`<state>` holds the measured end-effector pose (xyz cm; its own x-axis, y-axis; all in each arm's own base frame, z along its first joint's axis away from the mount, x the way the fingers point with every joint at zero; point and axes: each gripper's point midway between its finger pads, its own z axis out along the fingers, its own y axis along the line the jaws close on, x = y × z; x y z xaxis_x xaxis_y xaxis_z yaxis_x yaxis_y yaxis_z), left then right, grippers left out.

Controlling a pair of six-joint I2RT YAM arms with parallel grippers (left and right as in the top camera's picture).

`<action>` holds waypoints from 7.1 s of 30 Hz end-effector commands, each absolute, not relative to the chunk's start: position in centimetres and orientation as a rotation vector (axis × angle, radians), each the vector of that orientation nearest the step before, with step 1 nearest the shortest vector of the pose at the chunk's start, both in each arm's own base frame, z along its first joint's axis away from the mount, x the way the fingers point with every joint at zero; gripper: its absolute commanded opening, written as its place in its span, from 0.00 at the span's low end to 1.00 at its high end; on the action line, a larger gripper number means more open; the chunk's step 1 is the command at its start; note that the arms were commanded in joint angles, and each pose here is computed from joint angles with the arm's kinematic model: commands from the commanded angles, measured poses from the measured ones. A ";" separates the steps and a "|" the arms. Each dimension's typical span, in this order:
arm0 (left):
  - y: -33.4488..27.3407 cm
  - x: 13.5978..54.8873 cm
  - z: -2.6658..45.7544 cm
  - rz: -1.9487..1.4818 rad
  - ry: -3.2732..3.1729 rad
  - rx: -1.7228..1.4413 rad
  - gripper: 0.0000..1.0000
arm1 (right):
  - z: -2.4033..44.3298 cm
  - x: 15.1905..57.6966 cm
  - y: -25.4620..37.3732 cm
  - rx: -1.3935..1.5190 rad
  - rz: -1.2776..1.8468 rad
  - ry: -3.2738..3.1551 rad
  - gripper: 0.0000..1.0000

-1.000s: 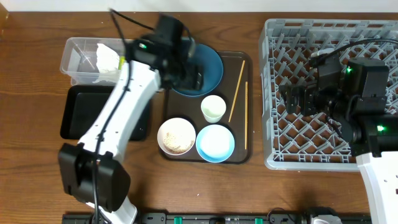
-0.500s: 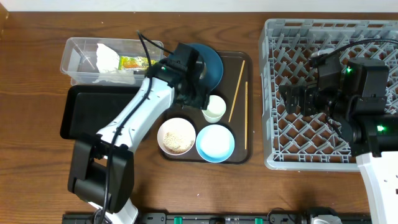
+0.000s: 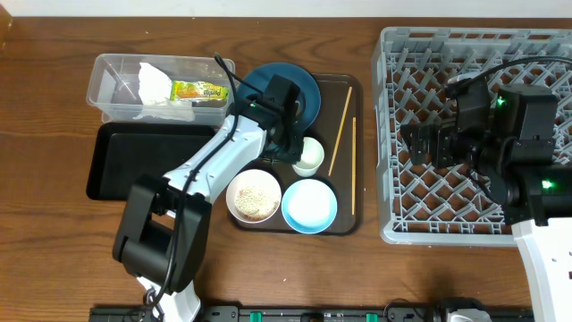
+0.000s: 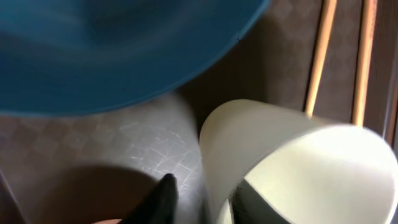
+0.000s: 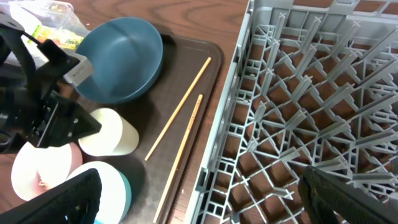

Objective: Sort waste into correct bins and load items into the dishwasher rack

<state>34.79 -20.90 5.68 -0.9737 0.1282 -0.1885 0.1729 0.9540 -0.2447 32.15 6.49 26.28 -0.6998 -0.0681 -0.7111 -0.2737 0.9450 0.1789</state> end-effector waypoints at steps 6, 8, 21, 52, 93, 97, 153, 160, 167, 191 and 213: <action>-22.0 35.6 7.1 -0.482 2.915 0.150 0.06 | 27.1 32.2 6.8 -0.203 0.377 2.322 0.99; -22.9 35.7 8.3 -0.583 2.898 0.156 0.06 | 27.1 32.3 6.8 -0.176 0.389 2.323 0.99; -22.7 36.5 20.2 -1.623 2.555 0.127 0.06 | 29.0 35.3 15.1 -0.484 1.030 2.083 0.99; -21.5 35.6 27.3 -2.125 2.203 0.293 0.06 | 28.7 35.2 25.5 -0.931 1.386 1.738 0.81; -18.6 41.5 19.2 -1.326 2.472 0.065 0.43 | 26.9 40.0 3.8 0.092 0.516 2.332 0.35; -17.7 41.8 17.4 -1.164 2.545 0.004 0.42 | 28.6 37.8 1.7 0.163 0.298 2.430 0.36; -15.4 40.7 15.8 -0.706 2.630 0.127 0.42 | 17.5 34.2 5.5 0.131 0.188 3.081 0.77; -15.4 40.7 15.8 -0.706 2.633 0.127 0.42 | 18.0 34.2 5.7 0.115 0.185 3.075 0.77; -15.0 41.2 18.0 -0.693 2.571 0.152 0.42 | 20.5 37.6 10.3 -0.035 0.288 2.889 0.79; -4.5 37.9 24.0 -0.157 2.496 -0.243 0.46 | 4.4 46.3 24.2 0.044 0.340 2.834 0.44; -4.6 38.0 24.0 -0.157 2.494 -0.243 0.54 | 13.3 49.1 18.4 0.114 0.363 2.653 0.01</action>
<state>37.84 -4.85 23.75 -0.7969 -0.2019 -0.5693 -0.1232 0.9770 -0.1740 47.33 20.88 5.40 -0.9547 0.1016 -0.2797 0.0351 0.9718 0.2332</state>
